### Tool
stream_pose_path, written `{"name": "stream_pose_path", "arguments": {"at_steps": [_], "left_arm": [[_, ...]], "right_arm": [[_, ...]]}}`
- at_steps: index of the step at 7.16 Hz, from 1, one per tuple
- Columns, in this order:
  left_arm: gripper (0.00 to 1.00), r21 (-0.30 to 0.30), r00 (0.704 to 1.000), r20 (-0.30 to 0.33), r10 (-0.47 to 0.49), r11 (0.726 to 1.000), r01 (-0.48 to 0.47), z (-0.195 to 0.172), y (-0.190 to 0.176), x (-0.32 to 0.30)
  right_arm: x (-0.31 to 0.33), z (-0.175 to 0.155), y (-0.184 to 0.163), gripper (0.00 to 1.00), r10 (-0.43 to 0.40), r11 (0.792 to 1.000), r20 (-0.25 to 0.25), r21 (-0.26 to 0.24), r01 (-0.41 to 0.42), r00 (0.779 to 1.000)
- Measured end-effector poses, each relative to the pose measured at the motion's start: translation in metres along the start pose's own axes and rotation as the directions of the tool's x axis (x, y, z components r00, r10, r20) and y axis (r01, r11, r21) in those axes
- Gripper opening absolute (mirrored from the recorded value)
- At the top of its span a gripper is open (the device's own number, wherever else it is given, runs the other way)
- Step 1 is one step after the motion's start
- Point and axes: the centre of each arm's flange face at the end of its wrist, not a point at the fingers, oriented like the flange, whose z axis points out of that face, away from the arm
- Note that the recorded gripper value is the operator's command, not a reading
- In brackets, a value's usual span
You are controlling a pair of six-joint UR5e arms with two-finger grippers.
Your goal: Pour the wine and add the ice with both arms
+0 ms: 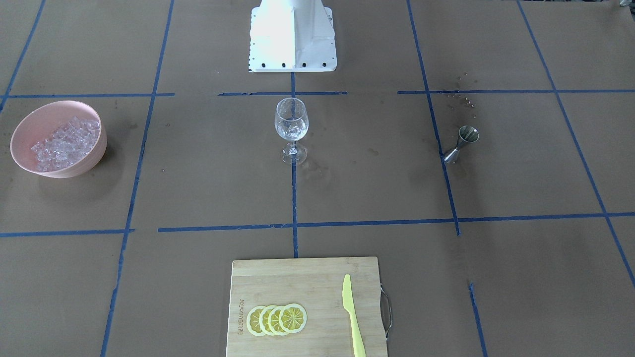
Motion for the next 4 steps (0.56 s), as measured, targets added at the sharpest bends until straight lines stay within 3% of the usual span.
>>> {"name": "stream_pose_path", "arguments": {"at_steps": [4], "left_arm": [[1.0,-0.001,1.0,0.0,0.0,1.0,0.0,0.0006,-0.0001,-0.0006]], "right_arm": [[0.007,0.0067,0.0158,1.0,0.01,0.999,-0.004,0.032,-0.01,1.0]]}}
